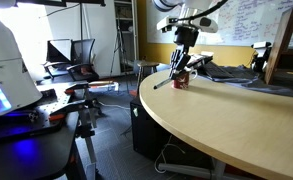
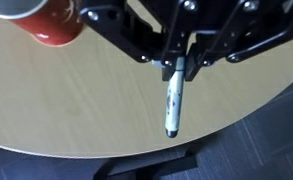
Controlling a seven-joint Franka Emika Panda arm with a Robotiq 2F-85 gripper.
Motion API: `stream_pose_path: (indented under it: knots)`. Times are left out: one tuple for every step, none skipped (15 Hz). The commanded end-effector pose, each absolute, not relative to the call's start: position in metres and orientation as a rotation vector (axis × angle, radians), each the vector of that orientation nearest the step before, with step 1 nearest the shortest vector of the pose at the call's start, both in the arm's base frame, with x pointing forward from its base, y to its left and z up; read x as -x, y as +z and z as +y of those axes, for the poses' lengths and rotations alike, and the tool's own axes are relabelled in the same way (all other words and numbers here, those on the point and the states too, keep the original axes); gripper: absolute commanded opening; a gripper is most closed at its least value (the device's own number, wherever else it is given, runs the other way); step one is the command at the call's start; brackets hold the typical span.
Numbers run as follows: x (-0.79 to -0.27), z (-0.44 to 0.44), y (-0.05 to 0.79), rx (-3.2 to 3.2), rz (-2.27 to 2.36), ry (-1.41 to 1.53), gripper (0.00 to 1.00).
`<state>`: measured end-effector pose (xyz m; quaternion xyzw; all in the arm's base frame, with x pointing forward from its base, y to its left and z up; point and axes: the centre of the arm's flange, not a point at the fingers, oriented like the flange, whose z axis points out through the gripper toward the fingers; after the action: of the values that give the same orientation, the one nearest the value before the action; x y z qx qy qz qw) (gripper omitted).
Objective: Place the marker on the desk
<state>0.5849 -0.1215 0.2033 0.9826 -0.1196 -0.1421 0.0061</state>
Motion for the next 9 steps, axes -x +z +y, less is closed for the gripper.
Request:
stream_pose_path:
  knots:
    - [-0.57,-0.119,0.2,-3.087,-0.385,-0.44,0.05]
    - [-0.567,-0.115,0.198,-3.091,-0.331,-0.428,0.05]
    - [-0.564,-0.109,0.196,-3.084,-0.194,-0.427,0.05]
    - [-0.561,-0.101,0.194,-3.067,-0.087,-0.449,0.05]
    - [-0.559,-0.093,0.191,-3.053,-0.005,-0.464,0.05]
    - [-0.555,-0.083,0.187,-3.035,0.083,-0.485,0.05]
    - [-0.554,-0.072,0.182,-3.007,0.164,-0.509,0.05]
    - [-0.553,-0.062,0.178,-2.987,0.247,-0.521,0.05]
    - [-0.553,-0.052,0.174,-2.956,0.325,-0.535,0.05]
